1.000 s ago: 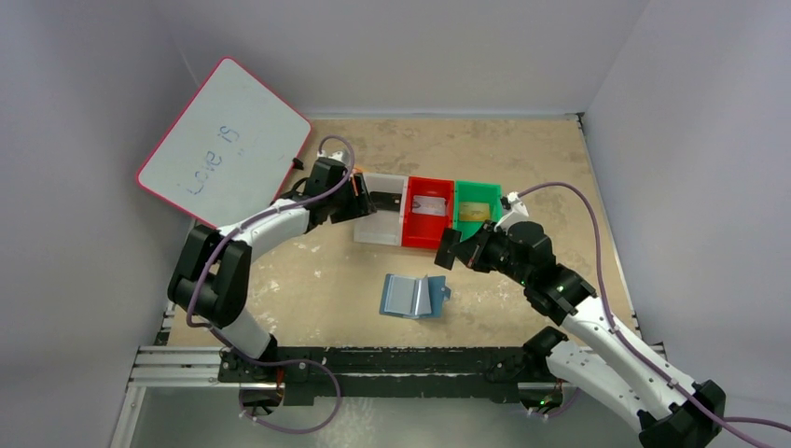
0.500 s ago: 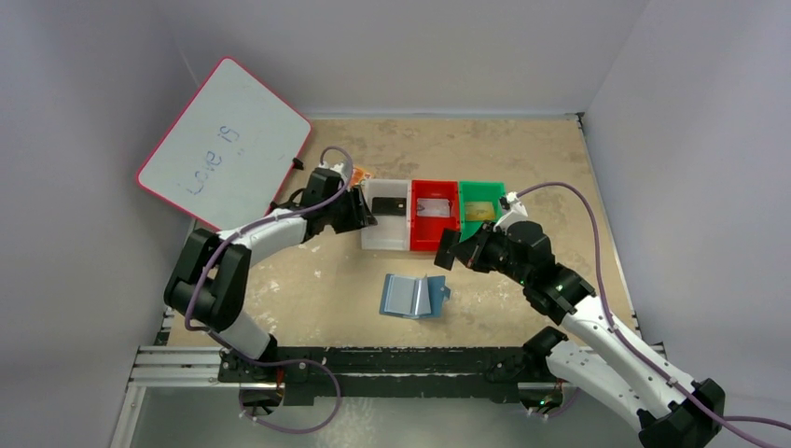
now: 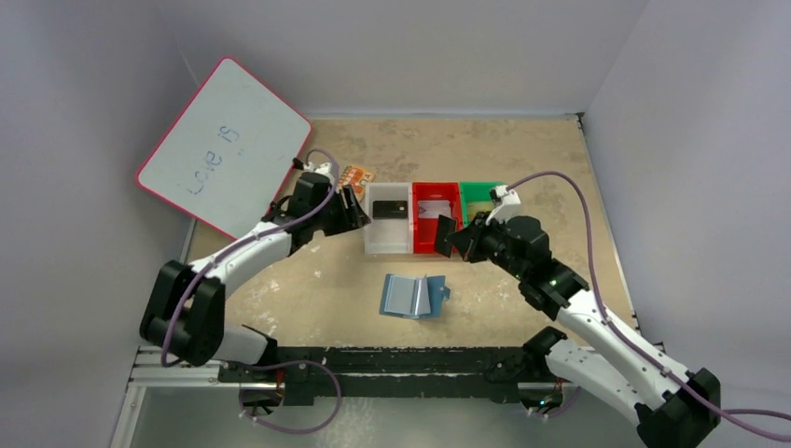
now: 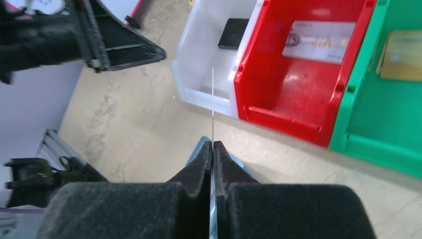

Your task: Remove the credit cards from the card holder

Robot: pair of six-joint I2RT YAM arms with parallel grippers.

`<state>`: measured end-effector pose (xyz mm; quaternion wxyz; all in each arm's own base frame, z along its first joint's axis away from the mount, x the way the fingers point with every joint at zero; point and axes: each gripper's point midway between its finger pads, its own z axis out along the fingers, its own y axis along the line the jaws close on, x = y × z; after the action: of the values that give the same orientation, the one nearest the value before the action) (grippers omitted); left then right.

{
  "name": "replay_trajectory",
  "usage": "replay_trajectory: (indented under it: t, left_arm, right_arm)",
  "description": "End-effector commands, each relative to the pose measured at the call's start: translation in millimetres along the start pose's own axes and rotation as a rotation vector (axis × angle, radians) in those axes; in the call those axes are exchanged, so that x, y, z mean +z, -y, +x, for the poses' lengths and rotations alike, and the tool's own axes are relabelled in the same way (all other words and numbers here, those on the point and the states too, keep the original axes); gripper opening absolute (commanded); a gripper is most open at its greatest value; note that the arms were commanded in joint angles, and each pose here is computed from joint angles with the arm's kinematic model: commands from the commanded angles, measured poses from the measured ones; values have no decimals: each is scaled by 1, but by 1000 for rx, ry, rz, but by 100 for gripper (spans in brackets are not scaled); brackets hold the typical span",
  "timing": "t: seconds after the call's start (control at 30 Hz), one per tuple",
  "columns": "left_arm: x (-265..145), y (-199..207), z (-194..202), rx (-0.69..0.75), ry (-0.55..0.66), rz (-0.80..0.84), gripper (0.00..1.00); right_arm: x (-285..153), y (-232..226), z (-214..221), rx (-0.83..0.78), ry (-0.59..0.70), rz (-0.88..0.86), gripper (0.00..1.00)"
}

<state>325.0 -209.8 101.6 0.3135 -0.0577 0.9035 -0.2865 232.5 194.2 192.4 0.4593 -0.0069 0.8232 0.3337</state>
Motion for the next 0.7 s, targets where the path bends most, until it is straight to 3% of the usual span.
replay_trajectory:
  t: [0.0, 0.2, 0.5, 0.67]
  left_arm:
    - [-37, -13, -33, 15, 180, -132, 57]
    - [-92, -42, -50, -17, 325, -334, 61]
    - [-171, -60, -77, 18, 509, -512, 77]
    - [-184, -74, -85, 102, 508, -634, 80]
  right_arm:
    - [15, -21, -43, -266, 124, -87, 0]
    - [46, -34, -58, -500, 95, -113, 0]
    - [113, -58, -32, -923, -13, -47, 0]
    - [145, -60, -46, -953, -13, 61, 0]
